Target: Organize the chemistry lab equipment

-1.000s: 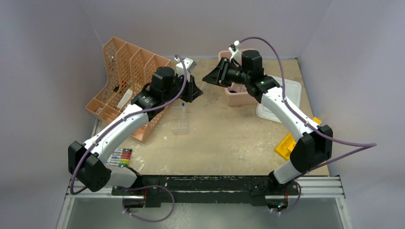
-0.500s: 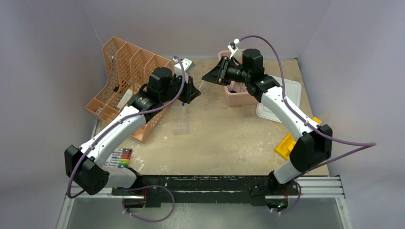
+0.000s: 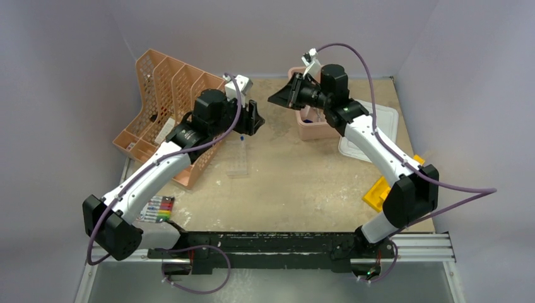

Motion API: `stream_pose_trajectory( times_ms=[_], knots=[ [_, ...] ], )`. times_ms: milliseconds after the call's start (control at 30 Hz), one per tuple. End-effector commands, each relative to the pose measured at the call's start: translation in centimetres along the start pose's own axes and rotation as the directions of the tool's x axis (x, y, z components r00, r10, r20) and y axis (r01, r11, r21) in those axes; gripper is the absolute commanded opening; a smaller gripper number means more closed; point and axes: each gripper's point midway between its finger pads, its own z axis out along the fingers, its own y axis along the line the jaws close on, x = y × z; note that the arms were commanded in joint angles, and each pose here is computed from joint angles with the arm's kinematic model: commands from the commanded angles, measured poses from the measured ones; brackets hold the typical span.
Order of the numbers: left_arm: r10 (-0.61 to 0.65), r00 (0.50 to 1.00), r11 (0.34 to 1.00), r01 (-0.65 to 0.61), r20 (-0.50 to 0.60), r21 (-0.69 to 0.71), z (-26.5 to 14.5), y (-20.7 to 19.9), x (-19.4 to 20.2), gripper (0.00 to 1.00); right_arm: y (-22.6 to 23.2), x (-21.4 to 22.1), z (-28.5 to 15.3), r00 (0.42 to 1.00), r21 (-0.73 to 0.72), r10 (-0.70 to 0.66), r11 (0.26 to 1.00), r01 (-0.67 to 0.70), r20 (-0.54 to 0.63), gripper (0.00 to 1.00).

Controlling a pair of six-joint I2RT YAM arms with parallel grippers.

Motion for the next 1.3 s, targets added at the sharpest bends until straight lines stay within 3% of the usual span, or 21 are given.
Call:
stream_pose_trajectory(
  times_ms=[0,200,400,600,700,967,1033,1267],
  knots=[
    [-0.004,0.987,0.992,0.025,0.158,-0.126,-2.4,1.6,-4.3,0.56,0.5,-4.5,-2.1,0.929,0.095,-0.321,0.947,0.308,0.183,0.14],
    [-0.084,0.956,0.942,0.169,0.281,-0.291,-4.8,4.2,-7.5,0.57,-1.0,-5.6,-2.7,0.844,0.248,-0.474,0.874,0.418,0.249,0.14],
    [-0.148,0.905,0.854,0.32,0.398,-0.411,-8.6,6.2,-9.9,0.57,0.4,-3.0,-1.2,0.73,0.434,-0.635,0.748,0.502,0.252,0.14],
    [-0.14,0.86,0.745,0.418,0.491,-0.52,-14.4,8.1,-11.1,0.57,0.5,2.5,1.8,0.749,0.508,-0.618,0.737,0.446,0.239,0.13],
    [-0.103,0.874,0.708,0.4,0.476,-0.581,-16.7,9.0,-9.7,0.57,0.8,4.9,3.3,0.741,0.54,-0.634,0.713,0.447,0.223,0.13],
    [-0.046,0.855,0.456,0.478,0.517,-0.751,-22.9,12.7,-6.1,0.59,0.1,9.9,7.0,0.753,0.555,-0.634,0.696,0.455,0.178,0.13],
    [-0.04,0.852,0.437,0.485,0.523,-0.757,-23.1,12.9,-6.0,0.59,0.1,10.6,7.7,0.756,0.541,-0.629,0.705,0.458,0.18,0.13],
    [-0.096,0.86,0.467,0.483,0.5,-0.74,-21.7,12.6,-4.6,0.59,-0.9,13.3,9.4,0.756,0.518,-0.626,0.719,0.463,0.194,0.13]
  ],
)
